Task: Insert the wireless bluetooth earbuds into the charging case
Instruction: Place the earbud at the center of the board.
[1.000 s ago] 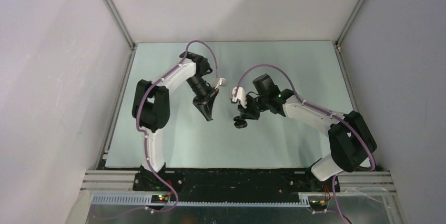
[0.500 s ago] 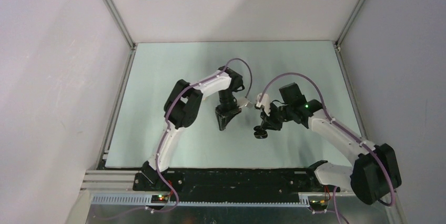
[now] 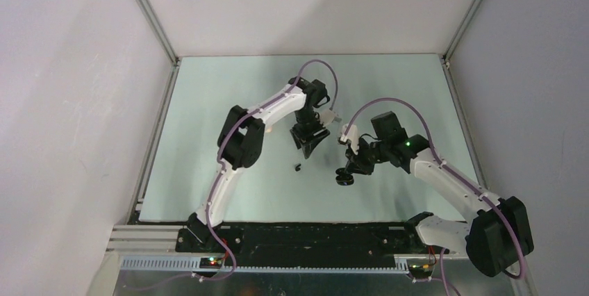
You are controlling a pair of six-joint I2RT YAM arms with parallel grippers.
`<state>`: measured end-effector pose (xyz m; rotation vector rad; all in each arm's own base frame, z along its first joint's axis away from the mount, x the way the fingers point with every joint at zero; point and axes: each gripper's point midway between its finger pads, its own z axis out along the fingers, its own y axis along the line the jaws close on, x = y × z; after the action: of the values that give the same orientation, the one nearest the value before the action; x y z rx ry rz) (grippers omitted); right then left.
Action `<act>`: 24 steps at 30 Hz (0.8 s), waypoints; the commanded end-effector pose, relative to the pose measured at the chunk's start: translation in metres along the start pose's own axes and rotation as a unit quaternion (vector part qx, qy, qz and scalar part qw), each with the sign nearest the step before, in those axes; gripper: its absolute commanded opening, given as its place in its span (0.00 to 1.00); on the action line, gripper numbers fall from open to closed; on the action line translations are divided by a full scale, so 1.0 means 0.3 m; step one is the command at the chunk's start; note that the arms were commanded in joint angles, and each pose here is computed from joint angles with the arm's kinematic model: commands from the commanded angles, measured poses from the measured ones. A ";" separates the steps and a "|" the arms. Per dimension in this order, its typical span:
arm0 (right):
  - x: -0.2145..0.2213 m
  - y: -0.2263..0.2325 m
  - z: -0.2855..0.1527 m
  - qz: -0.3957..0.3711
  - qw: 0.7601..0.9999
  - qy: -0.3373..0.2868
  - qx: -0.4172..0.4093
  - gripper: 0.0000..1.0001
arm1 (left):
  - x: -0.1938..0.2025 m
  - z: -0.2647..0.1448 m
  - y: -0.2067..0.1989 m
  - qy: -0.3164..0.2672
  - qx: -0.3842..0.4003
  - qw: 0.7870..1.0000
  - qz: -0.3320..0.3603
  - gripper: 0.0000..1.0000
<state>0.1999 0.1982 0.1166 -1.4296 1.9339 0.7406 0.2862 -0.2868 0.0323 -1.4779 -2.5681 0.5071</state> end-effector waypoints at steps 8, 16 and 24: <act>-0.272 -0.113 -0.074 -0.090 0.988 -0.106 0.068 0.00 | -0.026 -0.599 0.004 -0.266 -0.090 0.952 -0.121 0.64; -0.443 -0.083 -0.075 -0.228 0.958 -0.171 0.018 0.00 | 0.007 -0.932 -0.118 -0.490 0.019 0.868 -0.081 0.99; -0.609 -0.052 -0.044 -0.300 0.931 -0.206 -0.011 0.00 | 0.065 -0.890 -0.332 -0.483 0.170 0.859 0.013 1.00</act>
<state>0.2518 0.2738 0.2196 -1.5751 1.3232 0.7078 0.2977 -0.2468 0.3018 -1.2168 -3.0749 1.7730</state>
